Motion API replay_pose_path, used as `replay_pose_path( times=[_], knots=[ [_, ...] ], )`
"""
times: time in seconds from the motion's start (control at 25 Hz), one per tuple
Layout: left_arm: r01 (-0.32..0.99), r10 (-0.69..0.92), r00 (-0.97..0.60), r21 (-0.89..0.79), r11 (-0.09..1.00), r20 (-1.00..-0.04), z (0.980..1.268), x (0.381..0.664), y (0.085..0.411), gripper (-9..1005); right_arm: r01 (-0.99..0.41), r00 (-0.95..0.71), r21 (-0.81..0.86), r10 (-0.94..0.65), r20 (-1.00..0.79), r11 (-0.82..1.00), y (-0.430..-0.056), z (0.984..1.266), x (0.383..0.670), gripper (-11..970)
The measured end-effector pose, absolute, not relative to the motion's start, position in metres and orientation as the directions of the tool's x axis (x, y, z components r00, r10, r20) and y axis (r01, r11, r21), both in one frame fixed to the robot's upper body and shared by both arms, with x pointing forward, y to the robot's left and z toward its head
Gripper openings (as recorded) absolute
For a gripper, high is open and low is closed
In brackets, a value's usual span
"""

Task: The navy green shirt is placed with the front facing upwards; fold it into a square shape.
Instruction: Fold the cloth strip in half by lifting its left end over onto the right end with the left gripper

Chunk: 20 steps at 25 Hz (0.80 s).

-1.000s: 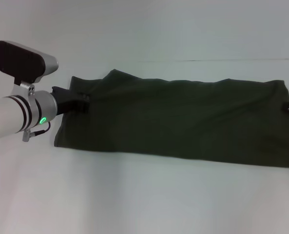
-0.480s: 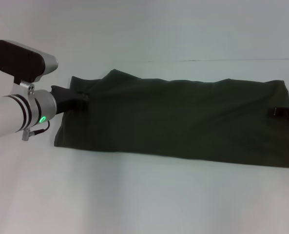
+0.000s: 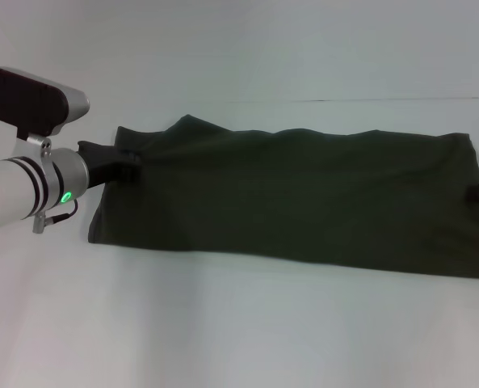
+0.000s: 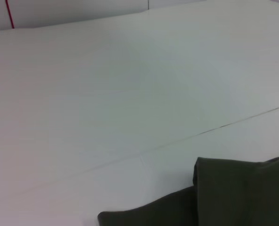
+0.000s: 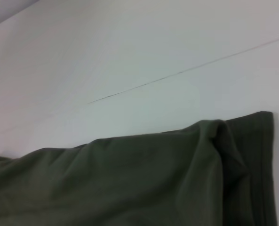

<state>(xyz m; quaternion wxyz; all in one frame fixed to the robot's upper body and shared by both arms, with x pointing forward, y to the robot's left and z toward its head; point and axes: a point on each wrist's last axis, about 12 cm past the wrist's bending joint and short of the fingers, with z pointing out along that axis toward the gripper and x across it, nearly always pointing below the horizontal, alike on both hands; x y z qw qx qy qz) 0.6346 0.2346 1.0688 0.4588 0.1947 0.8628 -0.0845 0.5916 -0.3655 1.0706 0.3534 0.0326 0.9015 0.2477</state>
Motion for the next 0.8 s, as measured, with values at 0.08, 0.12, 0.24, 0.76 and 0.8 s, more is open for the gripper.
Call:
replay_pose_path(
  times=[0.08, 0.12, 0.24, 0.76, 0.8],
  knots=[
    [0.410, 0.256, -0.505, 0.031, 0.911, -0.824, 1.0682, 0.6340, 0.2356, 5, -0.108, -0.748, 0.473, 0.242, -0.618, 0.874, -0.3670, 1.0704, 0.5907, 266],
    [0.409, 0.255, -0.507, 0.031, 0.912, -0.824, 1.0678, 0.6337, 0.2361, 5, -0.105, -0.748, 0.474, 0.244, -0.617, 0.874, -0.3678, 1.0706, 0.5906, 225],
    [0.404, 0.253, -0.508, 0.032, 0.914, -0.823, 1.0670, 0.6331, 0.2374, 6, -0.101, -0.747, 0.474, 0.248, -0.617, 0.875, -0.3689, 1.0708, 0.5904, 82],
    [0.392, 0.246, -0.508, 0.033, 0.919, -0.826, 1.0677, 0.6320, 0.2428, 12, -0.111, -0.734, 0.470, 0.246, -0.632, 0.876, -0.3708, 1.0725, 0.5907, 20],
    [0.393, 0.244, -0.507, 0.030, 0.919, -0.827, 1.0680, 0.6317, 0.2430, 13, -0.121, -0.732, 0.470, 0.242, -0.637, 0.874, -0.3702, 1.0736, 0.5909, 20]
  ],
)
